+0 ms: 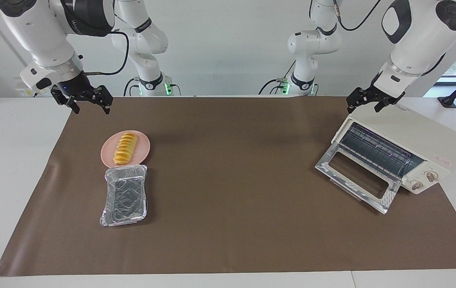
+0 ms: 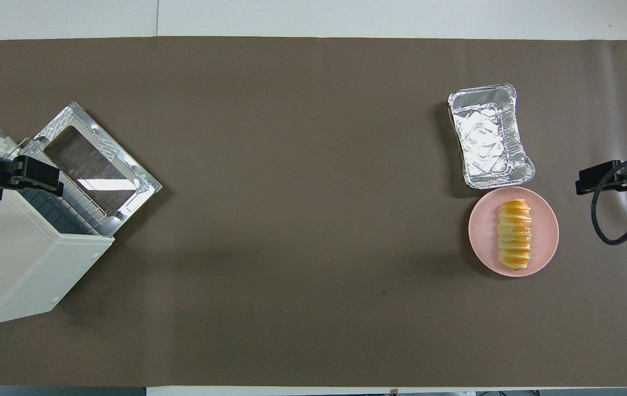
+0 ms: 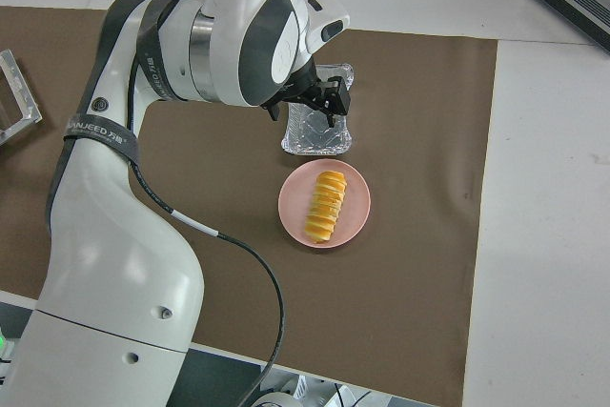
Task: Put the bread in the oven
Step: 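Reach the right gripper down to the yellow bread on the pink plate, then grasp the yellow bread rolls with the right gripper, then lift the bread and lower it into the foil tray, then release, then grip the foil tray with the right gripper and slide it toward the oven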
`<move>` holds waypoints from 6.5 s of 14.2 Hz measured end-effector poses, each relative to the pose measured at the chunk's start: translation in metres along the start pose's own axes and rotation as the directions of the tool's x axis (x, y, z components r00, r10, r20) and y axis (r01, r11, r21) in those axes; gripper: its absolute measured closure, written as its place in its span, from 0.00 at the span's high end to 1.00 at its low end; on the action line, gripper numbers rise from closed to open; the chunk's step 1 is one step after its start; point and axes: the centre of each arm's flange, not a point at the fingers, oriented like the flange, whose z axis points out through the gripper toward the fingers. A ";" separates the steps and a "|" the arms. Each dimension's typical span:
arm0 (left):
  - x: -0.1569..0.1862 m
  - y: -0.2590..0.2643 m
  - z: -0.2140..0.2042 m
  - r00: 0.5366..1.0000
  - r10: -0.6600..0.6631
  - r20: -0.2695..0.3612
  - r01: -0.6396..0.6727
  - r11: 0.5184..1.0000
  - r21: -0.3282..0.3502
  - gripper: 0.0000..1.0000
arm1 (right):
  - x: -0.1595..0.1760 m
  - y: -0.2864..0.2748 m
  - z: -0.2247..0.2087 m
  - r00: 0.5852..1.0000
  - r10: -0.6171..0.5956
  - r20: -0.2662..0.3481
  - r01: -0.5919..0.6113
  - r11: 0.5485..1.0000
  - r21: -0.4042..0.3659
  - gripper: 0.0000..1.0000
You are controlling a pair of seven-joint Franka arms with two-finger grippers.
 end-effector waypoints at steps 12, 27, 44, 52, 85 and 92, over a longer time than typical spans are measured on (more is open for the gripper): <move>0.000 0.000 0.000 1.000 0.000 0.000 0.000 1.000 0.000 1.00 | -0.001 -0.002 0.071 1.000 0.010 0.007 -0.010 1.000 0.000 1.00; 0.000 0.000 0.000 1.000 0.000 0.000 0.000 1.000 0.000 1.00 | -0.030 -0.020 0.268 0.992 0.118 0.032 -0.118 0.993 0.002 1.00; 0.000 0.000 0.000 1.000 0.000 0.000 0.000 1.000 0.000 1.00 | -0.013 -0.016 0.190 0.990 0.130 0.049 -0.131 0.991 0.013 0.11; 0.000 0.000 0.000 1.000 0.000 0.000 0.000 1.000 0.000 1.00 | 0.077 -0.004 0.162 0.991 0.054 -0.122 -0.050 0.998 0.030 0.08; 0.000 0.000 0.000 1.000 0.000 0.000 0.000 1.000 0.000 1.00 | 0.149 0.021 0.272 0.977 -0.144 -0.156 0.147 0.989 0.013 0.34; 0.000 0.000 0.000 1.000 0.000 0.000 0.000 1.000 0.000 1.00 | 0.149 -0.002 0.254 0.975 -0.175 -0.136 0.180 0.983 0.028 0.02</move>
